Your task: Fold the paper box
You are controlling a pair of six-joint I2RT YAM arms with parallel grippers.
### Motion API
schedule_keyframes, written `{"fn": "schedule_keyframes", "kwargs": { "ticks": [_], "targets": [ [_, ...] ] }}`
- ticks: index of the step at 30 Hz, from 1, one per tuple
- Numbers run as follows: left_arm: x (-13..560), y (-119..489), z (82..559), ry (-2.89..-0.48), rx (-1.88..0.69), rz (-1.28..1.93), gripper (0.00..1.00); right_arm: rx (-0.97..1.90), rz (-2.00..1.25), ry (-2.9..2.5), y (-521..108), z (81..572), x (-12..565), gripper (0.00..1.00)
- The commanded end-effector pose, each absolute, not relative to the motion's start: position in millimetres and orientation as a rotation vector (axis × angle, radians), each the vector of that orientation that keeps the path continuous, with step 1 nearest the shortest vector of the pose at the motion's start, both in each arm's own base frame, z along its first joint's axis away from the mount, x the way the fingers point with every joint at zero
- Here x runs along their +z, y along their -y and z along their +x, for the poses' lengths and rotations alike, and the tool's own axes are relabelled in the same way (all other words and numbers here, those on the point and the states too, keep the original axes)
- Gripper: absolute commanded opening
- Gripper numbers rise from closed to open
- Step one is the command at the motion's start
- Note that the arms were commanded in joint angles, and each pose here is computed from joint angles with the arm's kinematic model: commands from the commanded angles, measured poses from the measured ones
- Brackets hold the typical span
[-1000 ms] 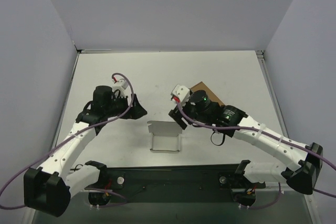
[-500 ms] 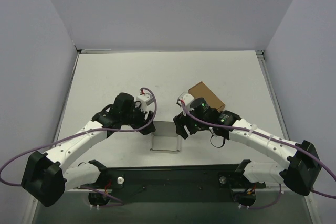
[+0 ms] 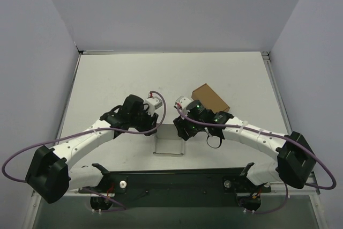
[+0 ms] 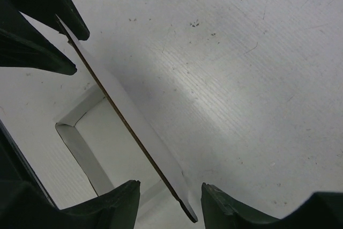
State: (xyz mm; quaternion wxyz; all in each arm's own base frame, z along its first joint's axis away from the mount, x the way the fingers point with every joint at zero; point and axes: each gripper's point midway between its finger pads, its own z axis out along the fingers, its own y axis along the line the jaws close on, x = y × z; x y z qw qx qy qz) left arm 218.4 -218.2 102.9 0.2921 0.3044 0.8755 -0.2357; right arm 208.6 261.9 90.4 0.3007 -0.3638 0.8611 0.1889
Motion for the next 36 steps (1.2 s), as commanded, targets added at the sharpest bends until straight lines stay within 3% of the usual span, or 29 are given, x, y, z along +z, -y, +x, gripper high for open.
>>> {"fn": "schedule_keyframes", "kwargs": {
  "ticks": [1, 5, 7, 13, 15, 20, 28, 36],
  "targets": [
    [115, 220, 228, -2.296, -0.571, 0.831, 0.42, 0.536, -0.96, -2.247, -274, 218, 102, 0.46],
    [111, 220, 225, -2.312, -0.552, 0.845, 0.36, 0.525, -0.963, -2.257, -273, 219, 98, 0.37],
    [109, 222, 223, -2.315, -0.554, 0.857, 0.32, 0.52, -0.966, -2.262, -273, 218, 96, 0.27],
    [108, 227, 224, -2.351, -0.558, 0.805, 0.0, 0.477, -0.939, -2.254, -273, 224, 95, 0.05],
    [111, 227, 230, -2.356, -0.532, 0.746, 0.0, 0.446, -0.923, -2.241, -278, 226, 97, 0.0],
    [125, 233, 254, -2.34, -0.508, 0.485, 0.0, 0.189, -0.705, -2.139, -279, 252, 112, 0.0],
    [144, 261, 280, -2.129, -0.558, 0.272, 0.0, 0.288, -0.256, -2.027, -303, 284, 134, 0.0],
    [146, 279, 286, -1.933, -0.689, 0.19, 0.0, 0.337, -0.061, -1.883, -303, 306, 144, 0.0]
  ]
}}
